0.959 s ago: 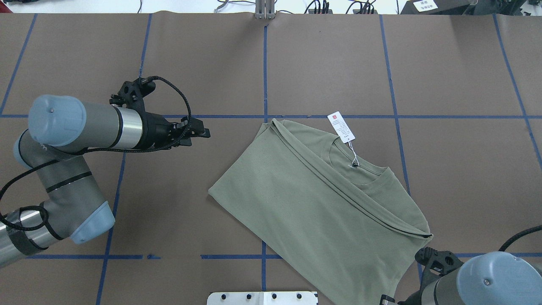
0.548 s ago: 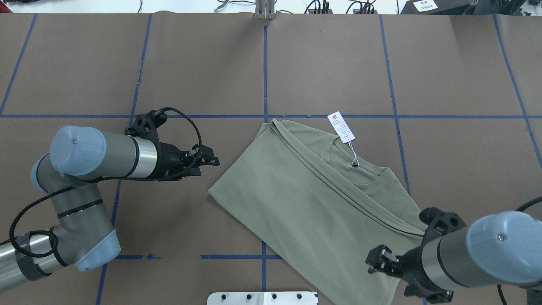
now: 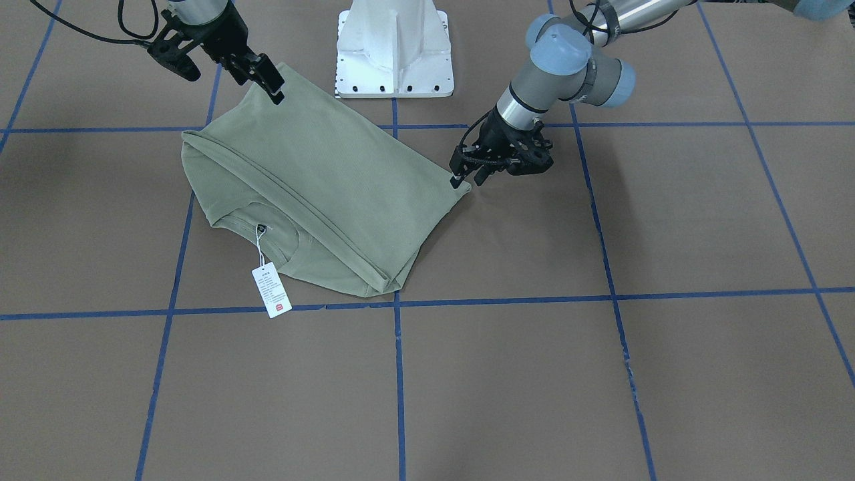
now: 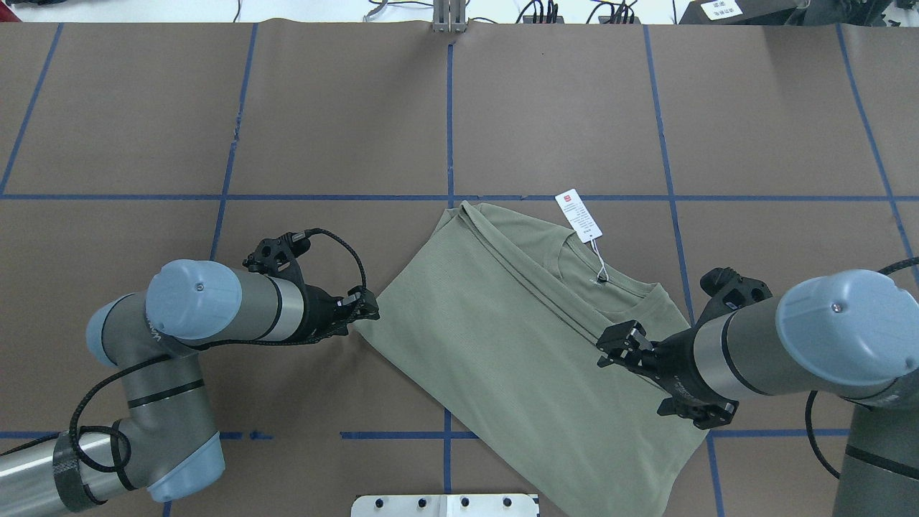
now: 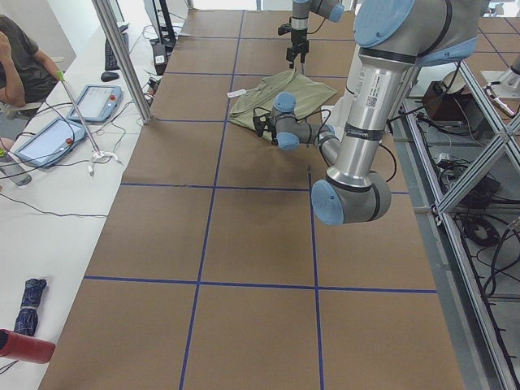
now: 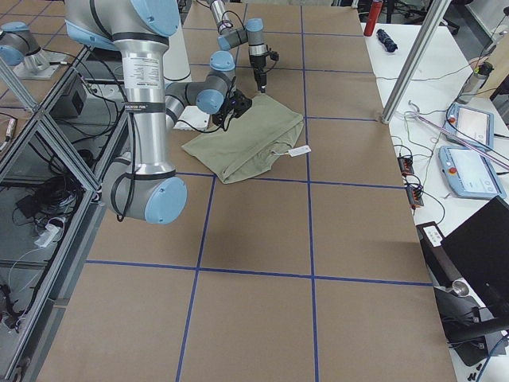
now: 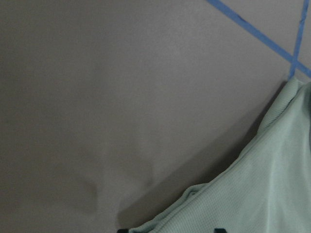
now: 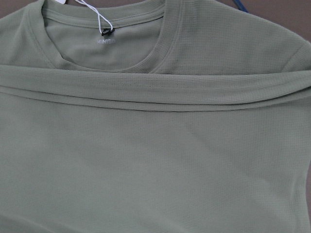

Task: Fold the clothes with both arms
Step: 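Grasp the shirt edge with the left gripper while the right gripper holds its corner, then rotate the shirt upright with both grippers, left gripper pulling its far corner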

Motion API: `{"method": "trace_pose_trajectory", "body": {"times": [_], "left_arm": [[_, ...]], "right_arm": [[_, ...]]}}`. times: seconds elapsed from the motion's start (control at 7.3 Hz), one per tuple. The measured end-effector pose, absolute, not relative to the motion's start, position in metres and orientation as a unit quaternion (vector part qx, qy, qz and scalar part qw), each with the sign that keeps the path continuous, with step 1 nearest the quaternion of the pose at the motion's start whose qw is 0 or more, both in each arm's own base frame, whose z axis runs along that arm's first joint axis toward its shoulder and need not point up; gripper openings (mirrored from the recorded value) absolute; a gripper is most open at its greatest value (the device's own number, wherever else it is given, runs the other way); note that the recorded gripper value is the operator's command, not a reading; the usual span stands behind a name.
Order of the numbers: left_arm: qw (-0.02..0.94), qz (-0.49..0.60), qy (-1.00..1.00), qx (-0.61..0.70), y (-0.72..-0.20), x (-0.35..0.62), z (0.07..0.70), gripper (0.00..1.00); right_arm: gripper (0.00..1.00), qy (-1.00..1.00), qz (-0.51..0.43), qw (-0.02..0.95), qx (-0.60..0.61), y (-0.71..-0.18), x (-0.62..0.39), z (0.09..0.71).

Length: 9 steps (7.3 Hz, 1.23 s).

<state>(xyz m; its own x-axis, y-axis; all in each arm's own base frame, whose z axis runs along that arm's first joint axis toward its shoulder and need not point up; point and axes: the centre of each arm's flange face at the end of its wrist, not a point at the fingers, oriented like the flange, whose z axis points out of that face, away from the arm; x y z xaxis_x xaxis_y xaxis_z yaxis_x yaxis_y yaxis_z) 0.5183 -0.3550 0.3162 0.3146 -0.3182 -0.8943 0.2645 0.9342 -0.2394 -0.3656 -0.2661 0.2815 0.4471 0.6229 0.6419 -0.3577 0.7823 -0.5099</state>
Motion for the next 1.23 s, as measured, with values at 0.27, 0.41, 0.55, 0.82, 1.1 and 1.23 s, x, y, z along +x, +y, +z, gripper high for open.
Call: {"method": "trace_pose_trajectory", "body": {"times": [0.27,0.41,0.55,0.82,1.1,1.23], "left_arm": [[0.815,-0.177,0.551,-0.027,-0.35,0.525,0.321,0.4],[0.817,-0.177,0.549,-0.027,-0.349,0.528,0.323,0.32],[0.818,-0.179,0.547,-0.026,-0.349,0.529,0.325,0.13],[0.817,-0.183,0.546,-0.019,-0.353,0.527,0.325,0.0],[0.816,-0.189,0.547,-0.001,-0.373,0.513,0.325,0.0],[0.818,-0.185,0.544,0.018,-0.389,0.5,0.325,0.0]], "right_arm": [[1.0,-0.433,0.299,0.837,-0.149,-0.273,-0.367,0.285],[1.0,-0.433,0.301,0.836,-0.148,-0.275,-0.367,0.285],[1.0,-0.436,0.302,0.835,-0.147,-0.277,-0.368,0.283],[1.0,-0.438,0.304,0.833,-0.145,-0.279,-0.367,0.281],[1.0,-0.44,0.307,0.832,-0.143,-0.283,-0.366,0.28],[1.0,-0.441,0.308,0.831,-0.143,-0.285,-0.366,0.279]]}}
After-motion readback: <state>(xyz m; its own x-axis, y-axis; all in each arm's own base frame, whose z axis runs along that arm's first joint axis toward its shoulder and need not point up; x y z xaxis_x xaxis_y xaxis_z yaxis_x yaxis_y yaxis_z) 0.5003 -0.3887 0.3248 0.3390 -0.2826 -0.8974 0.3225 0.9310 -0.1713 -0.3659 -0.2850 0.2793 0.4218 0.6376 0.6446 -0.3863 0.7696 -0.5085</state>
